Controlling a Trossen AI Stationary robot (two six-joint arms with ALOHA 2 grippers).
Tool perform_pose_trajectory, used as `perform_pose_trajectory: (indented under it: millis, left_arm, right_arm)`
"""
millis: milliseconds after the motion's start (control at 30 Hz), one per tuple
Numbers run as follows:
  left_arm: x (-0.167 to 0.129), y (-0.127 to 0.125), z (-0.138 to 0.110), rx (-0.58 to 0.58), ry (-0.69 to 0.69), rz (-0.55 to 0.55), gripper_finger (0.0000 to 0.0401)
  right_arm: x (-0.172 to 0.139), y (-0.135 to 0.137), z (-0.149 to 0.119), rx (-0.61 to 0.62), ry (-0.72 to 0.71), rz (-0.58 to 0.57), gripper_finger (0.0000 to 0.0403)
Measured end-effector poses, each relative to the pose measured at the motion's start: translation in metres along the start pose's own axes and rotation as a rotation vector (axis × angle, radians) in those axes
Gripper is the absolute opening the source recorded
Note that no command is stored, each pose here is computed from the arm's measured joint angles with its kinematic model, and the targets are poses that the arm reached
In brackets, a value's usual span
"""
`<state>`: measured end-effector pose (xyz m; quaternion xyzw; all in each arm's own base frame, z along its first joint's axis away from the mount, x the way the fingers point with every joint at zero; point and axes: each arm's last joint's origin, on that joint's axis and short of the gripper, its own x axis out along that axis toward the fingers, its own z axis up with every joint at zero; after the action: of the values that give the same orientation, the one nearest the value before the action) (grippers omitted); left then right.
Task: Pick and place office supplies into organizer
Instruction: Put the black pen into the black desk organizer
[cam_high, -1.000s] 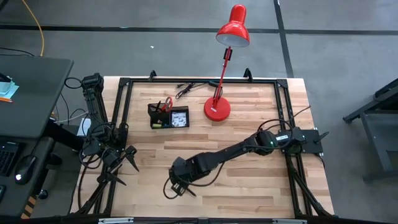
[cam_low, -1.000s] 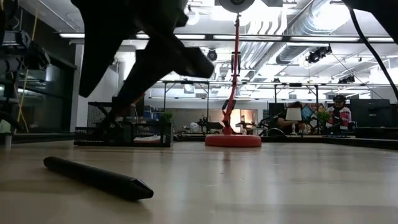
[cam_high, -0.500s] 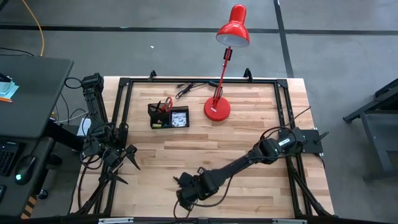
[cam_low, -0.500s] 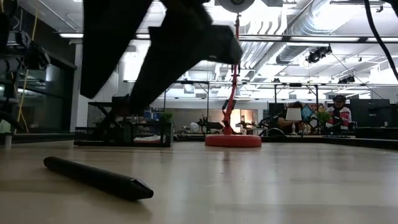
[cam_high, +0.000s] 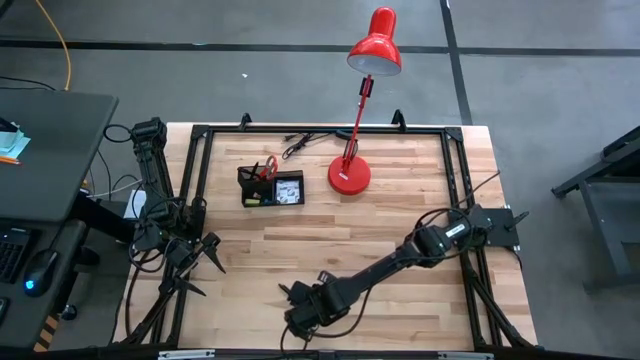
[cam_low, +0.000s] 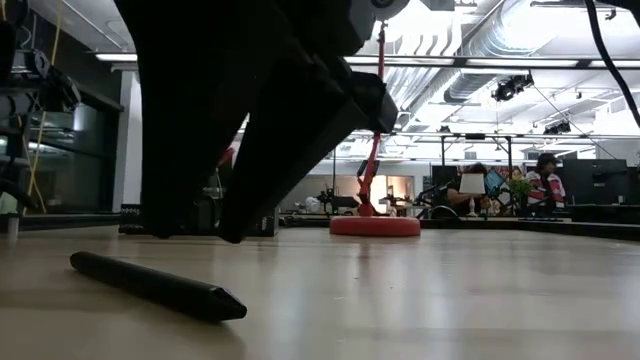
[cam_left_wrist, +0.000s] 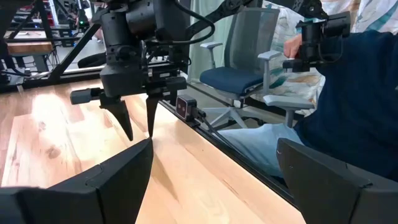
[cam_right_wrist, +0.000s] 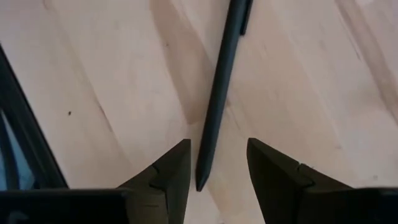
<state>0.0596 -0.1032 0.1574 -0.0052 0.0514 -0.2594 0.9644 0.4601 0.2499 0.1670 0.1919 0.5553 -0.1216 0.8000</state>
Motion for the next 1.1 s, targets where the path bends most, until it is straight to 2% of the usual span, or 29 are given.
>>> perform_pose_trajectory:
  millis: [133, 267, 533, 700, 933, 1000, 1100]
  left_arm:
    - [0.0, 0.0, -0.001, 0.004, 0.006, 0.001, 0.0326]
    - [0.0, 0.0, -0.001, -0.001, 0.006, 0.001, 0.0326]
    - [0.0, 0.001, -0.001, -0.015, 0.006, 0.023, 0.0326]
    - [0.0, 0.001, -0.003, 0.009, 0.026, 0.029, 0.0326]
    - [0.0, 0.001, -0.003, 0.008, 0.025, 0.036, 0.0326]
    - [0.0, 0.001, -0.003, 0.01, 0.025, 0.036, 0.0326]
    - [0.0, 0.001, -0.003, 0.011, 0.025, 0.036, 0.0326]
  right_arm:
    - [0.003, 0.003, -0.003, 0.019, -0.012, -0.002, 0.0149]
    - [0.019, 0.002, -0.01, 0.015, 0.026, -0.027, 0.0149]
    - [0.022, 0.002, -0.012, 0.028, 0.049, -0.027, 0.014]
    - [0.023, 0.001, -0.013, 0.017, 0.059, -0.027, 0.0103]
    - [0.026, 0.0, -0.014, 0.017, 0.067, -0.023, 0.0019]
    - [0.026, 0.001, -0.013, 0.015, 0.054, -0.022, 0.001]
    - [0.027, 0.003, -0.012, 0.015, 0.026, -0.016, 0.0019]
